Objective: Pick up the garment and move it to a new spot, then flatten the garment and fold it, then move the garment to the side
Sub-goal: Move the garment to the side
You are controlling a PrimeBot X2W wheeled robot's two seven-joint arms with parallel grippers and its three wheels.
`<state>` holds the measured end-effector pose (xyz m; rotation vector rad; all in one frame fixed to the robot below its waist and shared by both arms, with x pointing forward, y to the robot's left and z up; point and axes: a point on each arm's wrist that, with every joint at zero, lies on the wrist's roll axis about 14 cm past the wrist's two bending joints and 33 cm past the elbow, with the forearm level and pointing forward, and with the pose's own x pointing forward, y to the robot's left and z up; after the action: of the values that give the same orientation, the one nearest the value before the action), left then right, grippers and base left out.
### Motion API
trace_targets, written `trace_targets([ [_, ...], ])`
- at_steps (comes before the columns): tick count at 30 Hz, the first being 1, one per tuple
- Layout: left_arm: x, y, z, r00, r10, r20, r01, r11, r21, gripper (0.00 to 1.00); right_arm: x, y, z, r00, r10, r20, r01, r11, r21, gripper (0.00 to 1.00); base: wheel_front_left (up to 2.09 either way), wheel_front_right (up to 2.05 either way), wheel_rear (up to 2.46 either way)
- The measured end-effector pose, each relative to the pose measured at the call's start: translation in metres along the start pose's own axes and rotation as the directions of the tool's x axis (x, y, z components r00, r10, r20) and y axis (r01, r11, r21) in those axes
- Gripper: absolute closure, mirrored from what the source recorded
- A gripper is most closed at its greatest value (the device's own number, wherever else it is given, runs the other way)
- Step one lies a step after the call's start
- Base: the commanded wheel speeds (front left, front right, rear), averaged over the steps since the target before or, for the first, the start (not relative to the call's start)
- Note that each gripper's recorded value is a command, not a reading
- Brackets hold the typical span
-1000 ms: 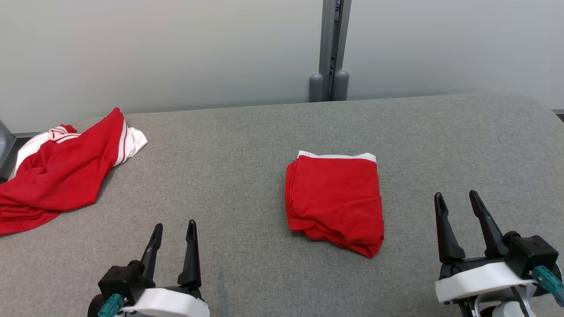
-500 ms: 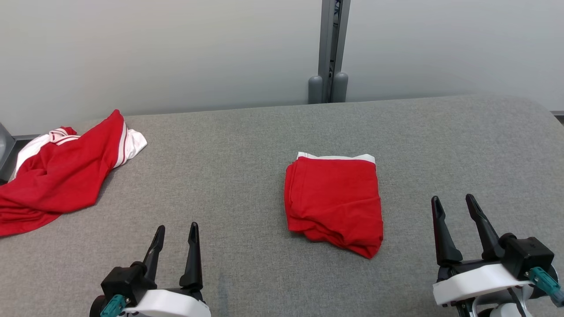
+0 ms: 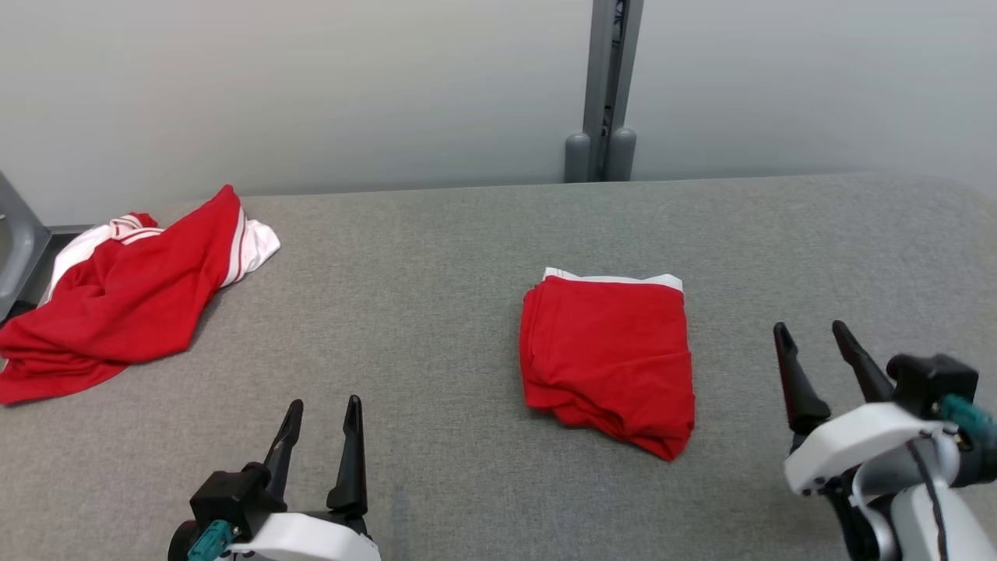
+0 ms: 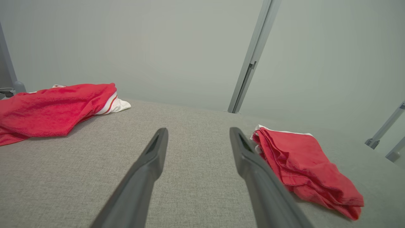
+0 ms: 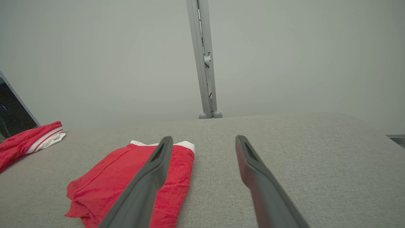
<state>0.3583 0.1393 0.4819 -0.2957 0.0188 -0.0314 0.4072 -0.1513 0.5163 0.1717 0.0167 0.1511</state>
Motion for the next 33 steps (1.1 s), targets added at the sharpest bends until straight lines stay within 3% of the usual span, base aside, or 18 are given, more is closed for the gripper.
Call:
trace_targets([
  [9, -0.004, 0.013, -0.001, 0.999, 0.042, -0.005, -0.042, 0.999, -0.004, 0.00, 0.035, -0.012, -0.026, 0.963, 0.037, -0.267, -0.031, 0.999, 0.029, 0.00, 0.00, 0.00, 0.00],
  [18, -0.003, 0.030, -0.005, 0.996, 0.092, -0.017, -0.092, 0.996, 0.000, 0.00, 0.050, 0.014, -0.086, 0.813, 0.169, -0.557, -0.076, 0.979, 0.187, 0.00, 0.00, 0.00, 0.00],
  [33, 0.000, 0.054, -0.012, 0.986, 0.159, -0.044, -0.159, 0.987, 0.021, 0.00, 0.066, 0.029, -0.142, 0.663, 0.220, -0.715, -0.079, 0.971, 0.225, 0.00, 0.00, 0.00, 0.00],
])
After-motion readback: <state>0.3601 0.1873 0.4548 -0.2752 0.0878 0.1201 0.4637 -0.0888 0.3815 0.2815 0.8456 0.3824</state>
